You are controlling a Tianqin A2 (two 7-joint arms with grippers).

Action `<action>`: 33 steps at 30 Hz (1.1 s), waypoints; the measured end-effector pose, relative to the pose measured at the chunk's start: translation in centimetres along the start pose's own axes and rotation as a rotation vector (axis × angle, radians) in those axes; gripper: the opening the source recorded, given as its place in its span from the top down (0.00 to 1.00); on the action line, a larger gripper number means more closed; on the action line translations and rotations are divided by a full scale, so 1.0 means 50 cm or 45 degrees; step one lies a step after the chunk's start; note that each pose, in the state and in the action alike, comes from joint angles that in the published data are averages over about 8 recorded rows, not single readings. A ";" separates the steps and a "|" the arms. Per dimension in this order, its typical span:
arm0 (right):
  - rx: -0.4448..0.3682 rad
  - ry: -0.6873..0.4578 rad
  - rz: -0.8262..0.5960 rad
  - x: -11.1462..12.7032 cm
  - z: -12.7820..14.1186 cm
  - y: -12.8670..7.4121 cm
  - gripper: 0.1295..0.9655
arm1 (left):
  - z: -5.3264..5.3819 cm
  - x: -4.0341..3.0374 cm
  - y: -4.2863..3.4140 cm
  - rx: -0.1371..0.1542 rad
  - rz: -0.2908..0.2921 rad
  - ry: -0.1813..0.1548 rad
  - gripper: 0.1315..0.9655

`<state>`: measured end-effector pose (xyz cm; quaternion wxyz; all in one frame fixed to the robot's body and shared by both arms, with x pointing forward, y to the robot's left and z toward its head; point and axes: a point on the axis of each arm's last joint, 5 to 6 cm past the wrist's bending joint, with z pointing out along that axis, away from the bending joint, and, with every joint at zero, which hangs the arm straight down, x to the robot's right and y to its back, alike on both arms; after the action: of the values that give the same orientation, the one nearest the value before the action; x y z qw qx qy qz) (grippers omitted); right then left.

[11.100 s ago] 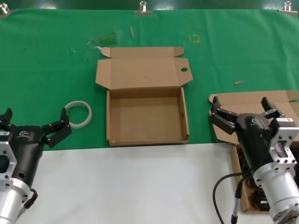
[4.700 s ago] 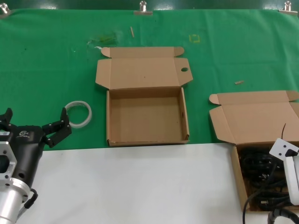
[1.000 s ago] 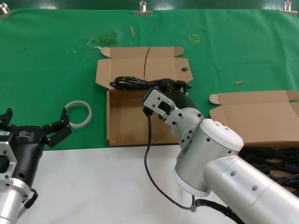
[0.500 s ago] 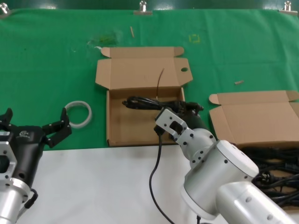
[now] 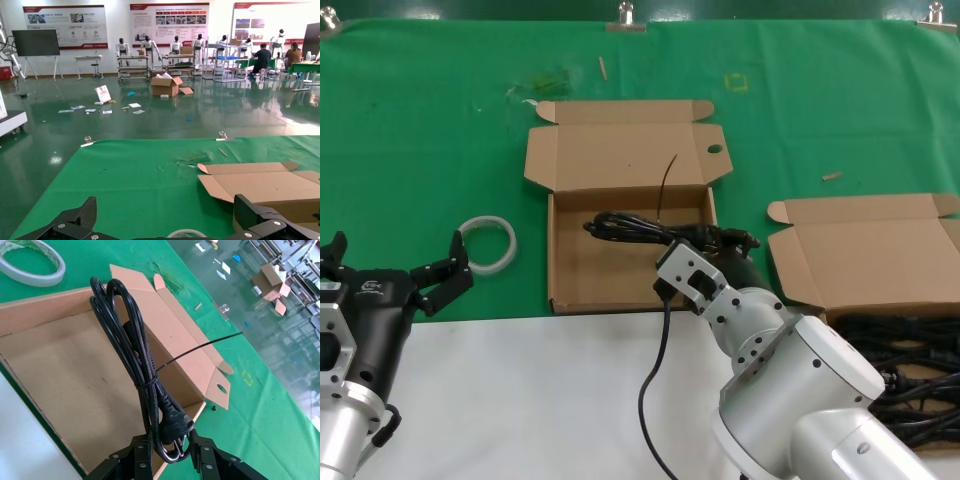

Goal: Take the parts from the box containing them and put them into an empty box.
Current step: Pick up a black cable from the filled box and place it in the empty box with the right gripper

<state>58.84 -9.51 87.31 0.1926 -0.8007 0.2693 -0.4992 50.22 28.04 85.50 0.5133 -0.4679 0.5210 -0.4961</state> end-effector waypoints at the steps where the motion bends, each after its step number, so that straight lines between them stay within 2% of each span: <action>1: 0.000 -0.001 0.001 -0.001 -0.001 0.001 0.81 | 0.000 0.000 0.000 0.000 0.000 0.000 0.00; 18: -0.034 -0.016 0.005 -0.011 -0.019 0.013 0.82 | 0.000 0.000 0.000 0.000 0.000 0.000 0.00; 33: 0.021 -0.019 0.024 -0.015 -0.007 -0.001 0.82 | 0.000 0.000 0.000 0.000 0.000 0.000 0.00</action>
<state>58.26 -9.00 86.97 0.2060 -0.8002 0.2713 -0.4935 50.22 28.04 85.50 0.5133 -0.4679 0.5210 -0.4961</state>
